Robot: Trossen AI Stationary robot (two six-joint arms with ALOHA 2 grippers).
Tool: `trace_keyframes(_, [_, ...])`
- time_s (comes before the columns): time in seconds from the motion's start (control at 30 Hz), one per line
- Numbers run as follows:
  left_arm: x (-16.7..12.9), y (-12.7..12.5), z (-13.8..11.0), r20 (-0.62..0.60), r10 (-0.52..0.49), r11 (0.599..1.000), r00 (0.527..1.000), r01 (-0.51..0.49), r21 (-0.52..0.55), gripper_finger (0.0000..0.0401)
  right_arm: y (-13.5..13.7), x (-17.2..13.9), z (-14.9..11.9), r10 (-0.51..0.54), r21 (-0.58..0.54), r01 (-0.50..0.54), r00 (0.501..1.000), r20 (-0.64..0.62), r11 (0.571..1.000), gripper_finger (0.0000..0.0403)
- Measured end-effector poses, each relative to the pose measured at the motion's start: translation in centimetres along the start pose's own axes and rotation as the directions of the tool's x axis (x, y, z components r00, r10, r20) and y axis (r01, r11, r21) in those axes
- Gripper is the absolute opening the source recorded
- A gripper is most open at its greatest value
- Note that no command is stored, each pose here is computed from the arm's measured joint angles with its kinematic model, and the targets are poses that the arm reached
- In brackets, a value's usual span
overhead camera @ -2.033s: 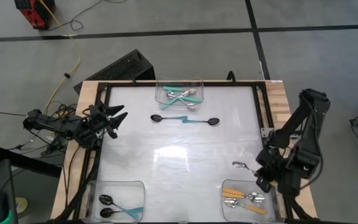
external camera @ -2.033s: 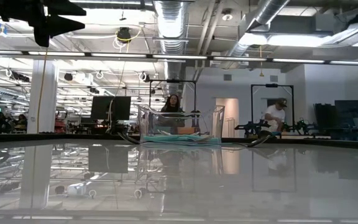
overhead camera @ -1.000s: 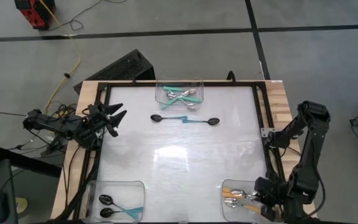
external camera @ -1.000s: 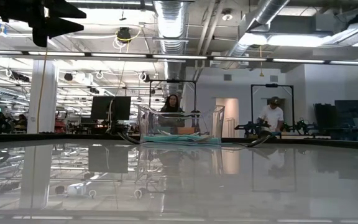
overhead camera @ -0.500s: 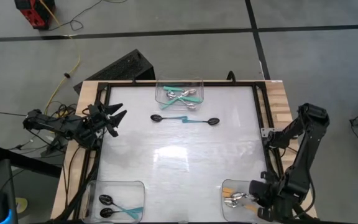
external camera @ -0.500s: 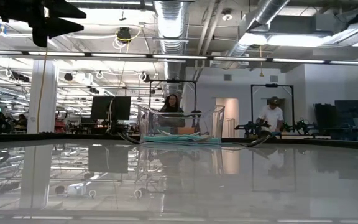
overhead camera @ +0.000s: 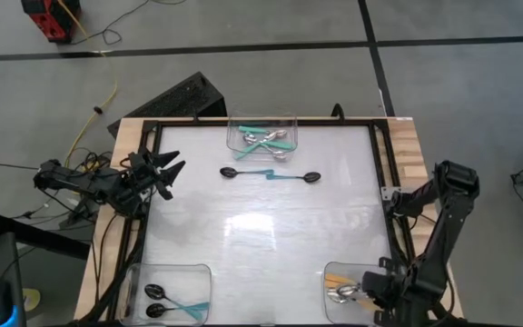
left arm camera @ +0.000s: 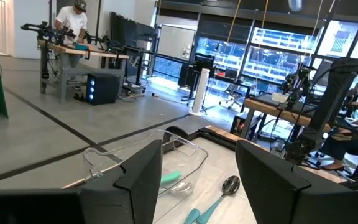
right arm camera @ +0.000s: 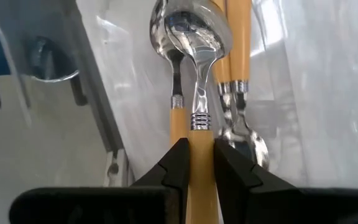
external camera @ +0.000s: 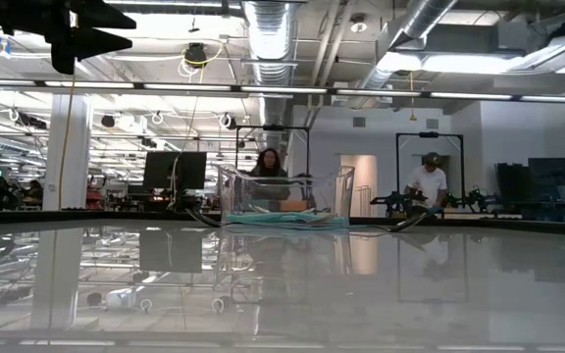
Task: Sort silverware by color (type)
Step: Put the orange spoon into the bottom right transparent bin
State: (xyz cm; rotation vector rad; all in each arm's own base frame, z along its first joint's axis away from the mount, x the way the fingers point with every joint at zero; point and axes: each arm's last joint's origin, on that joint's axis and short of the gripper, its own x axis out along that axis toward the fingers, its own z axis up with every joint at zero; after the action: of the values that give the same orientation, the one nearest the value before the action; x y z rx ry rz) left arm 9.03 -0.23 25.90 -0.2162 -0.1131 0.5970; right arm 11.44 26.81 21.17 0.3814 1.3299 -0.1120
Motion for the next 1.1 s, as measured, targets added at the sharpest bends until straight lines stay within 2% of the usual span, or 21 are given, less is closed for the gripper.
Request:
trace_keyframes(0.33, [0.0, 0.0, 0.0, 0.000, 0.000, 1.000, 1.000, 0.000, 0.000, 0.0190, 0.3, 1.6, -0.2, -0.053, -0.042, 0.053, 0.999, 0.006, 0.998, 0.0082])
trace_keyframes(0.47, [0.0, 0.0, 0.0, 0.000, 0.000, 1.000, 1.000, 0.000, 0.000, 0.0190, 0.2, 1.6, -0.2, -0.057, -0.006, 0.057, 0.998, 0.008, 0.998, 0.0081])
trace_keyframes(0.7, [0.0, 0.0, 0.0, 0.000, 0.000, 1.000, 1.000, 0.000, 0.000, 0.0190, 0.2, 1.6, -0.2, -0.061, 0.038, 0.061, 0.998, 0.007, 0.997, 0.0108])
trace_keyframes(1.1, [0.0, 0.0, 0.0, 0.000, 0.000, 1.000, 1.000, 0.000, 0.000, 0.0190, 0.0, 1.8, -0.1, -0.092, 0.034, 0.091, 0.995, 0.034, 0.995, 0.0097])
